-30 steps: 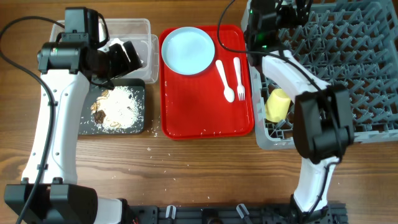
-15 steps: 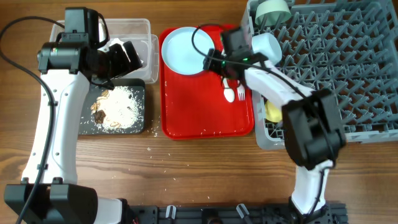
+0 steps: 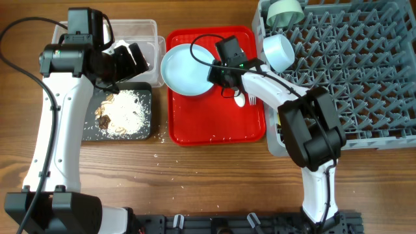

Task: Sort waste into correct bins and load items into the dishwasher rack
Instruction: 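Lift the light-blue plate and stand it in the rack, then grasp the white spoon on the red tray with the right gripper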

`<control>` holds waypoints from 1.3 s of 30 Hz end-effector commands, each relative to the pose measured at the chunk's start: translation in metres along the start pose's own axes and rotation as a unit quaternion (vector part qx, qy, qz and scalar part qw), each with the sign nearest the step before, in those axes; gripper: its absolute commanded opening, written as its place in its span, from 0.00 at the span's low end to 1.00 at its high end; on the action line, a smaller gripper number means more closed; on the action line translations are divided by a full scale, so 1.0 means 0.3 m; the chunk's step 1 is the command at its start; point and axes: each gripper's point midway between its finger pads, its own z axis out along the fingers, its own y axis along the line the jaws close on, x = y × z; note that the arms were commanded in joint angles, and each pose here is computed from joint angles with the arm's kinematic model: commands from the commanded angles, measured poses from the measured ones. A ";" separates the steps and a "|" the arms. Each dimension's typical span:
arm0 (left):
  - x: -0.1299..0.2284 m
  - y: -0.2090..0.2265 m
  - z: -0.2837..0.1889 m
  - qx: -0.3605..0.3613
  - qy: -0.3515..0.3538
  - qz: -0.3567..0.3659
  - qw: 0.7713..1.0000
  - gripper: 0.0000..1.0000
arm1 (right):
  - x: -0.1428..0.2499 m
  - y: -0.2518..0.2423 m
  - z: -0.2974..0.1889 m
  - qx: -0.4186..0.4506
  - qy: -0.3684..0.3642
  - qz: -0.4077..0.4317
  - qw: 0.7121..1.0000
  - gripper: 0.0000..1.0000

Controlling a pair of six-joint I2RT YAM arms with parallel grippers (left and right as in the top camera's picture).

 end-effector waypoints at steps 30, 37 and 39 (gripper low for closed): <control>-0.003 0.005 0.001 0.001 0.000 0.002 1.000 1.00 | -0.597 -0.597 -0.976 0.552 -0.226 -0.227 0.770 1.00; -0.003 0.005 0.001 0.001 0.000 0.002 1.000 1.00 | -0.217 0.241 -0.974 -0.174 -0.185 -0.261 0.931 0.96; -0.003 0.005 0.001 0.001 0.000 0.002 1.000 1.00 | -0.140 0.199 -0.781 -0.128 -0.112 -0.256 0.952 0.88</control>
